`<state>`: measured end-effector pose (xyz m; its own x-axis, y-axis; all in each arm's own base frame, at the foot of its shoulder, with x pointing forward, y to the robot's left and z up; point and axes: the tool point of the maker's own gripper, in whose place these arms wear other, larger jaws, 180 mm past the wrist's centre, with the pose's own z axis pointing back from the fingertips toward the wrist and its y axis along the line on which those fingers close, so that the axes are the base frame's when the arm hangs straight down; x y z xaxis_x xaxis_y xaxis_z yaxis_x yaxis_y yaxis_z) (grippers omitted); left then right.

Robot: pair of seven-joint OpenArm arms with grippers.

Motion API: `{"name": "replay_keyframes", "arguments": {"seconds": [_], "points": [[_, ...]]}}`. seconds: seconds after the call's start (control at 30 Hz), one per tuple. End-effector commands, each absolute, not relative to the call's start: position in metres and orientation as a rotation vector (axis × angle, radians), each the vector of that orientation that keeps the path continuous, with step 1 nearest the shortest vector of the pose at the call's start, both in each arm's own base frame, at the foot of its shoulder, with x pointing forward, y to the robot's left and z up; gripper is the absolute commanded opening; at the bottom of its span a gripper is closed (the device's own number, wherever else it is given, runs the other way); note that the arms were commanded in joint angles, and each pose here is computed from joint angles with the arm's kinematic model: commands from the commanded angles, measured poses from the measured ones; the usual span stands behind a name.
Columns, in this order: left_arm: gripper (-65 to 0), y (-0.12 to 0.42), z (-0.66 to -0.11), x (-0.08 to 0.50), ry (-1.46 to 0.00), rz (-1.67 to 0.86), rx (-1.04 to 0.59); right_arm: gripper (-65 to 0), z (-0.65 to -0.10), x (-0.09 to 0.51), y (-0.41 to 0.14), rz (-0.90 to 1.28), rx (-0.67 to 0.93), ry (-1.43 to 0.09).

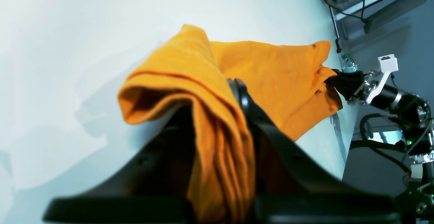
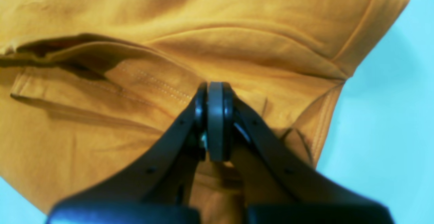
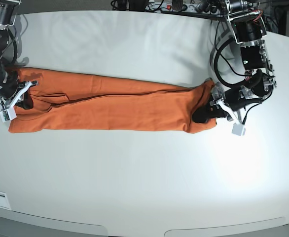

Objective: Fold the T-shirt properly
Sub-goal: 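Grasp the end of the folded strip with the left gripper, then fold the strip end with the left gripper toward the right gripper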

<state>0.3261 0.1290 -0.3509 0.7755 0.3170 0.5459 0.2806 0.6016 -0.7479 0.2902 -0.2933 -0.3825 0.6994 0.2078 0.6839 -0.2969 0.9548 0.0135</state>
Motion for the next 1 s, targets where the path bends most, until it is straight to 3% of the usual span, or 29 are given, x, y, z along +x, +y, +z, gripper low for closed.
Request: {"name": "replay_keyframes", "arguments": {"seconds": [0.0, 0.3, 0.97], "points": [[-65.0, 0.128, -0.348, 0.327, -0.692, 0.020, -0.958, -65.0, -0.375, 0.292, -0.300, 0.294, 0.102, -0.754], [-65.0, 0.119, -0.302, 0.319, -0.763, -0.163, -1.102, -65.0, -0.379, 0.290, -0.297, 0.292, 0.110, -0.751], [-65.0, 0.108, -0.263, 0.344, -0.885, -0.215, -1.163, -65.0, -0.385, 0.283, -0.296, 0.280, 0.116, -0.729]]}}
